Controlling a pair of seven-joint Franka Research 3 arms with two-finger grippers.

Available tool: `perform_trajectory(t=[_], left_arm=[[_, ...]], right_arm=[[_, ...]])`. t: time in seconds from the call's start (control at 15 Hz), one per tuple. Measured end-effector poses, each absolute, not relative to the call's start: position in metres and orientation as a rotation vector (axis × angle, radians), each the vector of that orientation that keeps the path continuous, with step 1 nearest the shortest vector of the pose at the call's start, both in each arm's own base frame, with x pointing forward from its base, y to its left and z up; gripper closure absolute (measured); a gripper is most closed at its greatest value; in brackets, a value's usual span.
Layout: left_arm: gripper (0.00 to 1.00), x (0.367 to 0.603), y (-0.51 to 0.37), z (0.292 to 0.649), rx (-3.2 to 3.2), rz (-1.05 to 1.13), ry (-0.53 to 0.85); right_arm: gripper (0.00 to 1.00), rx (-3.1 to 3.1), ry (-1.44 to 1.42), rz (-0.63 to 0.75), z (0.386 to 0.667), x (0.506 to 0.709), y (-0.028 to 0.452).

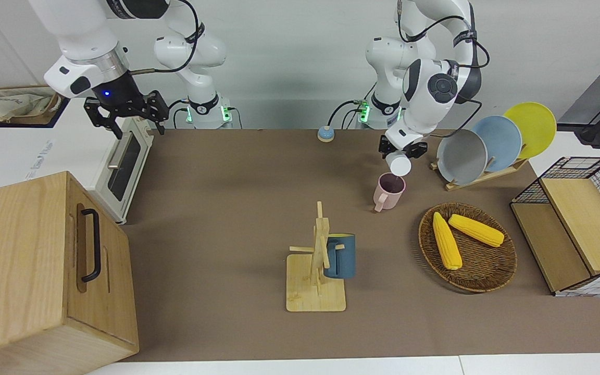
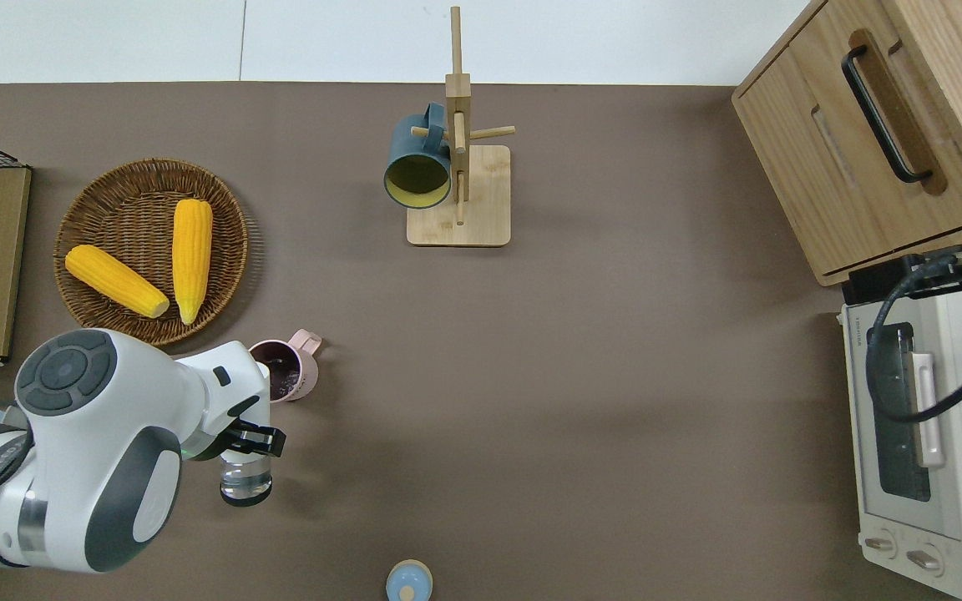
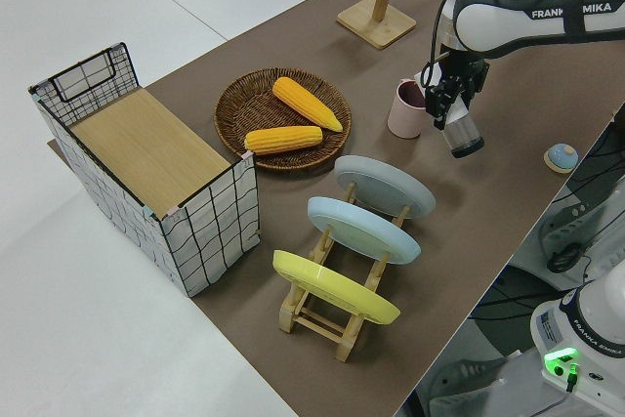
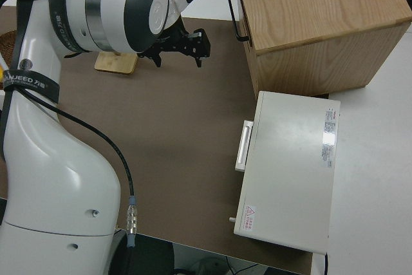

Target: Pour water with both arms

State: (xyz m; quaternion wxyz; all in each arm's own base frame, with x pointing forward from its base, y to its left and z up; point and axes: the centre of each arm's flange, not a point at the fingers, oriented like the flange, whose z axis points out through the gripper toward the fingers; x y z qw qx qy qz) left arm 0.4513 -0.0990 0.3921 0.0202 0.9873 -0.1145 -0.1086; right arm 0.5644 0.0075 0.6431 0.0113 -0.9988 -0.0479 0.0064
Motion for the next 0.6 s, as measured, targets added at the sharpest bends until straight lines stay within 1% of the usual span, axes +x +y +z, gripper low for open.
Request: perform_trajectory(t=[0.4,0.6], left_arm=[[0.35,0.453,-0.100,0.396,3.055,-0.413,-0.358],[0.35,0.454,-0.100,0.398,3.053,-0.428,-0.359]], right_arm=[[0.01,-3.110,-0.229,0.004,0.648,0.563,0.036],[0.01,-3.109,-0.244,0.004,0.648,0.563,0.041]])
